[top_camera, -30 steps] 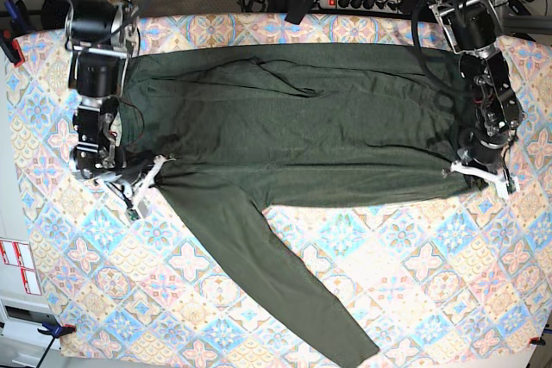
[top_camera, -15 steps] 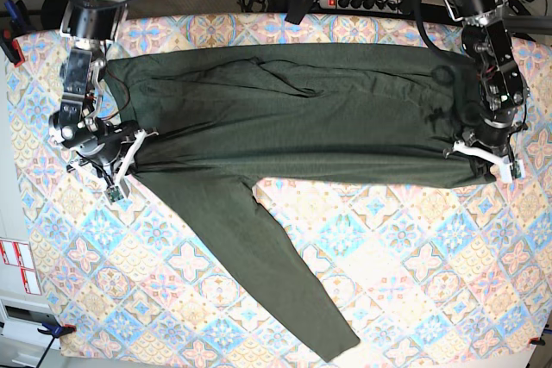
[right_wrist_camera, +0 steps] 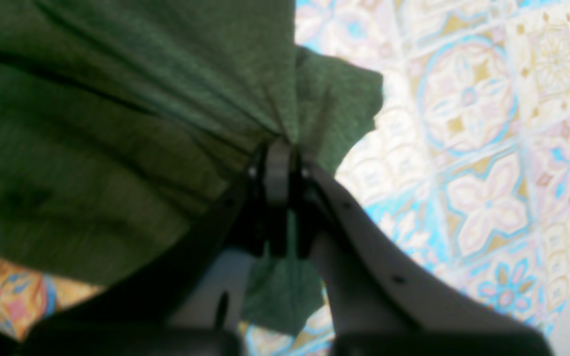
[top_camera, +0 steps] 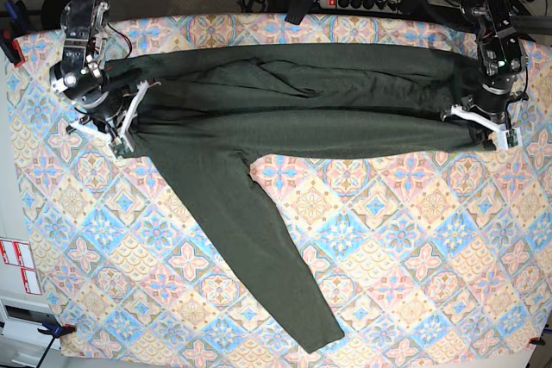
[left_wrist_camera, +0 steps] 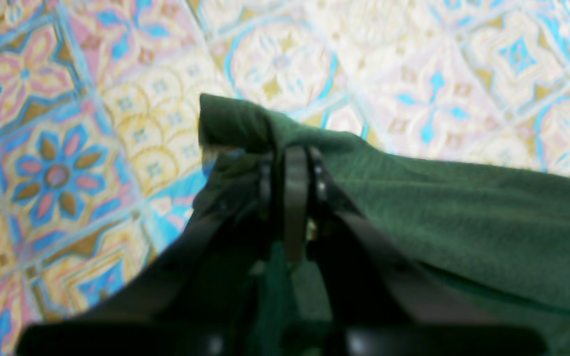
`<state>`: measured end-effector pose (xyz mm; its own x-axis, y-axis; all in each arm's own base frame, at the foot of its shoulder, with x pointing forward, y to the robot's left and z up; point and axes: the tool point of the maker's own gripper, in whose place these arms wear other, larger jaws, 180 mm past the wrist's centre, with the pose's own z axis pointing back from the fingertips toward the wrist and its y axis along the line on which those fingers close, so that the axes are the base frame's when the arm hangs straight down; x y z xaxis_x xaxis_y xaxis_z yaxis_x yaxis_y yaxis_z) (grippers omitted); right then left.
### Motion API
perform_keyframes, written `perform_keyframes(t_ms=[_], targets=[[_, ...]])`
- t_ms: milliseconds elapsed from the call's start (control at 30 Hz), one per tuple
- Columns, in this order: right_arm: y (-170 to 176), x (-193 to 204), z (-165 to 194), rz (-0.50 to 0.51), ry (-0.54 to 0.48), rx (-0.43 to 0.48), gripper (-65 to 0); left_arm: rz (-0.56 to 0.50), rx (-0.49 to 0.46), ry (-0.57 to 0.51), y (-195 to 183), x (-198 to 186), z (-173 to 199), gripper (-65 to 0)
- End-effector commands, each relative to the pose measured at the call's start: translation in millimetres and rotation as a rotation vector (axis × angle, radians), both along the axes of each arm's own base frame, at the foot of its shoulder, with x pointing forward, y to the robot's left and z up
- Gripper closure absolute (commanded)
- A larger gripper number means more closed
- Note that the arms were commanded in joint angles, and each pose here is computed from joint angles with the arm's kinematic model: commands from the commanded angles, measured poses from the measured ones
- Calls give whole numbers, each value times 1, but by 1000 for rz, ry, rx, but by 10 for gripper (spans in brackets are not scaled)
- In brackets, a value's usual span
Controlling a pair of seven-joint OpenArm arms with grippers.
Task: Fold the T-shirt properly
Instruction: 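Pull the folded shirt toward the robot with both grippers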
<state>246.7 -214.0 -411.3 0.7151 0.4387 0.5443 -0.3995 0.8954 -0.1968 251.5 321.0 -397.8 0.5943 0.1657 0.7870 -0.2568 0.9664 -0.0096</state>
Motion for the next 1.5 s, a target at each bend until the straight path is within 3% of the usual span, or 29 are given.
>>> perform_keyframes(t_ms=[0, 800, 1067, 1233, 1467], targets=[[-3, 7, 11, 4, -40, -6, -3, -3, 28, -43, 7, 5, 14, 0], [-19, -20, 0, -39, 13, -22, -3, -14, 38, -19, 17, -2, 13, 0], [-17, -21, -3, -36, 22, -17, -4, 24, -25, 137, 21, -13, -22, 0], [-19, -25, -6, -42, 48, -28, -12, 22, -28, 154, 20, -17, -25, 0], [-23, -28, -7, -50, 75, -44, -131, 12, -45, 241, 17, -28, -27, -210]])
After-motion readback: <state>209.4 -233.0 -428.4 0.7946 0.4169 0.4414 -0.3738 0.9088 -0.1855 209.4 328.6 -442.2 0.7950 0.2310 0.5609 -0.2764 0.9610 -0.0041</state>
